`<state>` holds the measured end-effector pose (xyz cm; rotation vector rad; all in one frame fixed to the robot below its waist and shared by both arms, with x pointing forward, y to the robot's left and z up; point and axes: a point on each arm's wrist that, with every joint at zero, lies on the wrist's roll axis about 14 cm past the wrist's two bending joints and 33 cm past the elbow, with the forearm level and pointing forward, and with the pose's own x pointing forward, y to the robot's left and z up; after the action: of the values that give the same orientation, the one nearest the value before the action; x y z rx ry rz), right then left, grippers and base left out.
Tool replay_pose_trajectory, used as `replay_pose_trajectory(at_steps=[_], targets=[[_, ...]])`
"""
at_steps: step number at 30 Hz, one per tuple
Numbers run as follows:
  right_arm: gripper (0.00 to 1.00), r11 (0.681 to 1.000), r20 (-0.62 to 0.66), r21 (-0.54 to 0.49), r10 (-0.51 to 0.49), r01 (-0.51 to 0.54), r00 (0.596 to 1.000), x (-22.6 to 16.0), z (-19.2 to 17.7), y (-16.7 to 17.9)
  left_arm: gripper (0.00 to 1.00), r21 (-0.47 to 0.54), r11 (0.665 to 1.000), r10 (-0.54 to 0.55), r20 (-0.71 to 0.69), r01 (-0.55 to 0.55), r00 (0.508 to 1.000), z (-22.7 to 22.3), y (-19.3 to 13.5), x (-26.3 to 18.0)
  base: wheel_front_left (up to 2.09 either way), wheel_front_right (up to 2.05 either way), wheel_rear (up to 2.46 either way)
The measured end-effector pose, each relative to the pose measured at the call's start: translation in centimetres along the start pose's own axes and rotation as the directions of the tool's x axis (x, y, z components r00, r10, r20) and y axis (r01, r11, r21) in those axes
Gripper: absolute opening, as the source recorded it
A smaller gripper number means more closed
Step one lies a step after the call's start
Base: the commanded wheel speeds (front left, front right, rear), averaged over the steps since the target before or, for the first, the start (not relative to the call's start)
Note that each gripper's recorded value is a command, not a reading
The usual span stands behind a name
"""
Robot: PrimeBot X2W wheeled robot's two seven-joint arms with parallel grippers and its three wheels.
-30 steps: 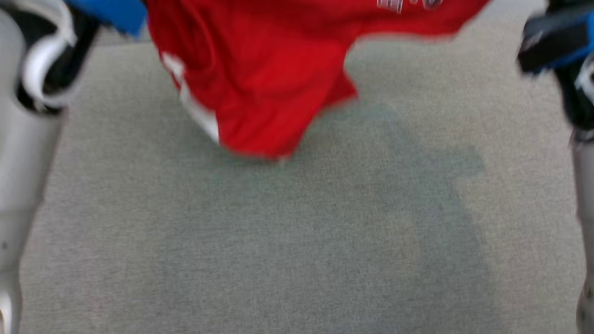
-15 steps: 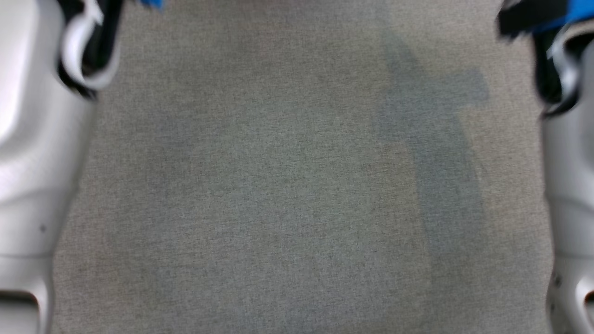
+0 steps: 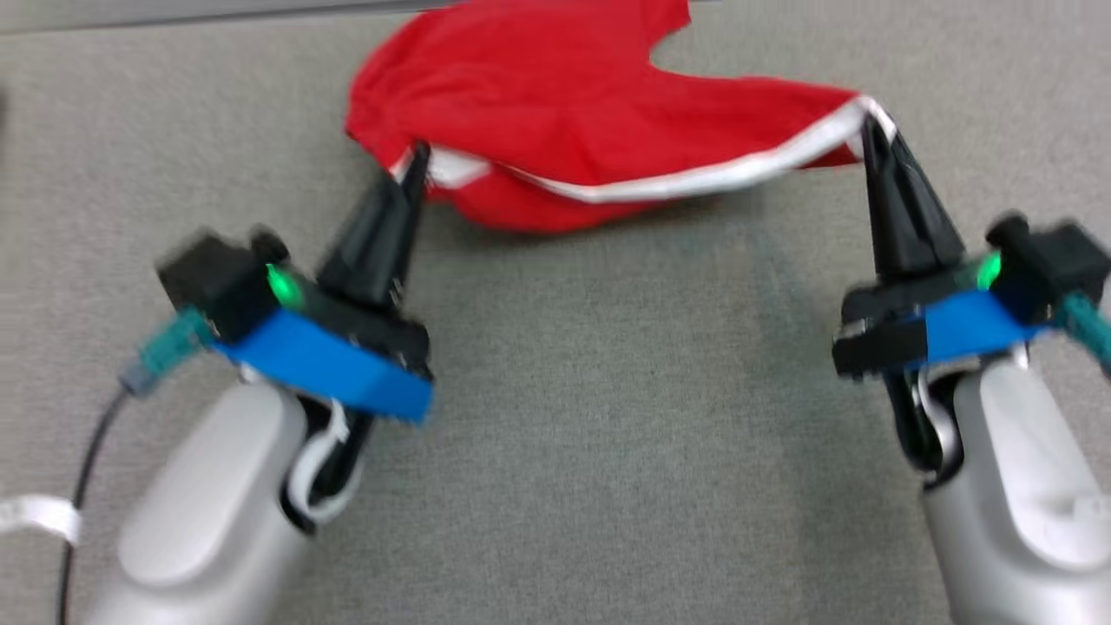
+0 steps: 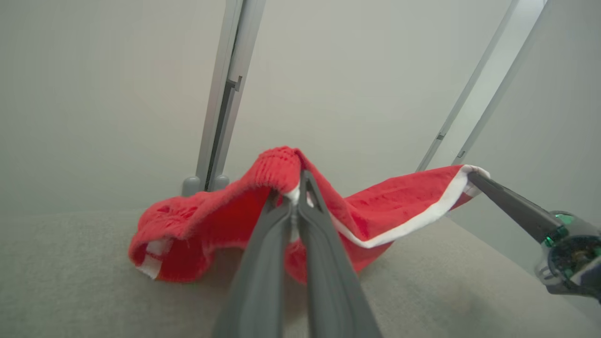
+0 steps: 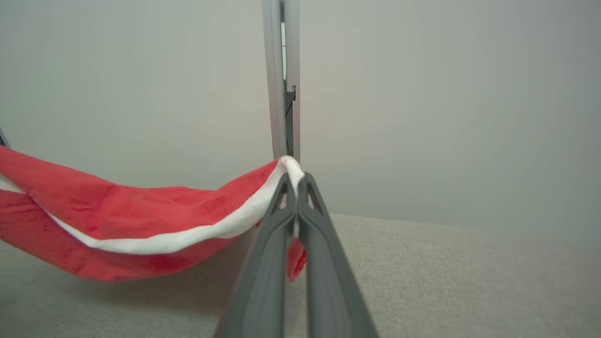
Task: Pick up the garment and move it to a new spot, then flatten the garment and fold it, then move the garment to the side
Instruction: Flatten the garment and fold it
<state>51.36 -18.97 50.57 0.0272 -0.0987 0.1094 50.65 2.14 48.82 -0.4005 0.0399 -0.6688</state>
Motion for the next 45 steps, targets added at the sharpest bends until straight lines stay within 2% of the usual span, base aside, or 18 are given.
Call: replay_pose_trajectory(at_steps=[5,10,17,21,24,28,30,34,41,45], targets=[[0.00,0.999,0.027,0.033,-0.026,0.025,0.999,-4.9,1.6,0.6,0.00,-0.049,0.999,-0.017,0.002,0.017,1.000,-0.3,-4.2,-4.2,0.00,0.00,0.00],[0.00,0.997,0.044,0.007,-0.077,0.077,0.996,-10.2,4.2,0.0,0.00,-0.071,0.997,-0.043,0.007,0.044,0.999,0.1,-7.8,-7.7,0.00,0.00,0.00],[0.00,0.986,0.077,-0.061,-0.152,0.157,0.985,-15.8,8.5,-1.2,0.00,-0.095,0.995,-0.032,-0.046,0.027,0.998,-0.2,-10.2,-11.5,0.00,0.00,0.00],[0.00,0.982,0.031,-0.072,-0.173,0.175,0.984,-16.4,7.9,-1.6,0.00,-0.173,0.984,0.022,-0.088,-0.037,0.996,-1.1,-10.4,-13.1,0.00,0.00,0.00],[0.00,0.985,-0.049,-0.046,-0.171,0.168,0.984,-15.7,5.5,-1.6,0.00,-0.231,0.968,0.065,-0.139,-0.096,0.988,-2.5,-9.9,-13.5,0.00,0.00,0.00],[0.00,0.988,-0.131,-0.027,-0.152,0.149,0.980,-12.7,2.4,-2.1,0.00,-0.330,0.925,0.130,-0.192,-0.188,0.973,-4.8,-8.6,-13.3,0.00,0.00,0.00],[0.00,0.990,-0.170,-0.057,-0.137,0.129,0.976,-10.7,1.0,-2.7,0.00,-0.369,0.899,0.174,-0.194,-0.237,0.965,-5.3,-7.3,-12.6,0.00,0.00,0.00],[0.00,0.995,-0.221,-0.072,-0.076,0.061,0.972,-6.1,-1.0,-2.0,0.00,-0.388,0.870,0.245,-0.191,-0.303,0.950,-5.7,-4.5,-11.1,0.00,0.00,0.00],[0.00,0.990,-0.338,-0.131,0.006,-0.053,0.941,1.2,-4.6,-1.3,0.00,-0.352,0.855,0.319,-0.220,-0.380,0.922,-7.0,-0.3,-8.9,0.00,0.00,0.00],[0.00,0.987,-0.381,-0.126,0.043,-0.097,0.924,4.5,-6.4,-0.2,0.00,-0.347,0.840,0.355,-0.231,-0.417,0.906,-7.5,1.3,-8.3,0.00,0.00,0.00]])
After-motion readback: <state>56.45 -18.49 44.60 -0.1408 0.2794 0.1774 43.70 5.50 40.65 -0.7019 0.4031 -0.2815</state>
